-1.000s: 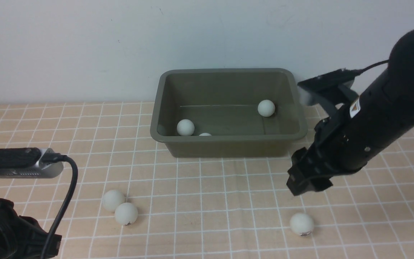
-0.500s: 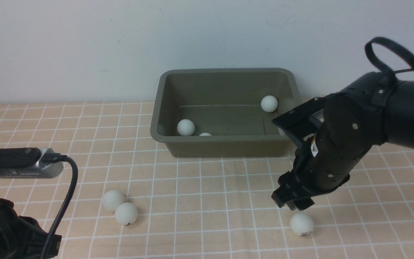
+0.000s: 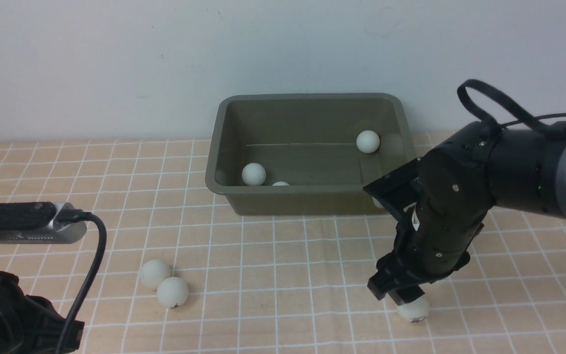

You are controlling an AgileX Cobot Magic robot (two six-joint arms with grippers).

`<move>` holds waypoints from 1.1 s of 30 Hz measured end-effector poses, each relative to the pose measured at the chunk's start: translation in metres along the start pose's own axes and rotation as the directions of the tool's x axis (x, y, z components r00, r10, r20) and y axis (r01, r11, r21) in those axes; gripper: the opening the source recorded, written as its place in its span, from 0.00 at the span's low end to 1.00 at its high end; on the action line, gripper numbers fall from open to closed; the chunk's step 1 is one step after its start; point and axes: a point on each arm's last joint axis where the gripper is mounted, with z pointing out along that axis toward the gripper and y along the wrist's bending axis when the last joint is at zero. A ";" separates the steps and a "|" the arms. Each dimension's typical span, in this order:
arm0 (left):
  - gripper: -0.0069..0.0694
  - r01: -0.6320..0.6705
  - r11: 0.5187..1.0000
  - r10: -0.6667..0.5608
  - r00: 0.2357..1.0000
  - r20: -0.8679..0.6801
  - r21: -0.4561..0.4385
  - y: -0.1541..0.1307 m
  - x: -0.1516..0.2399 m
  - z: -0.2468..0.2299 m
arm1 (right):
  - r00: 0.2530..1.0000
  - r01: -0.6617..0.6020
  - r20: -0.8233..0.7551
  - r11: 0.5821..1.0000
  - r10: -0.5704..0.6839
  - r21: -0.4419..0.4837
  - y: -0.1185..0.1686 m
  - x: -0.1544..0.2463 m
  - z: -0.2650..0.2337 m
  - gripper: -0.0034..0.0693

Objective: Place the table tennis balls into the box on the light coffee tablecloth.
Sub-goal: 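Reach for and grasp a ping pong ball on the table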

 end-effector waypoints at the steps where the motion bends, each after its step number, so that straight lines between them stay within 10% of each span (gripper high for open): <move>1: 0.00 0.000 1.000 0.000 1.000 0.000 0.000 0.000 0.000 0.000 | 1.000 0.001 -0.008 1.000 -0.001 0.001 0.000 0.000 0.002 0.62; 33: 0.00 0.000 1.000 0.000 1.000 0.000 0.000 0.000 0.000 0.000 | 0.993 0.039 -0.113 0.999 -0.039 0.002 0.003 0.001 0.036 0.62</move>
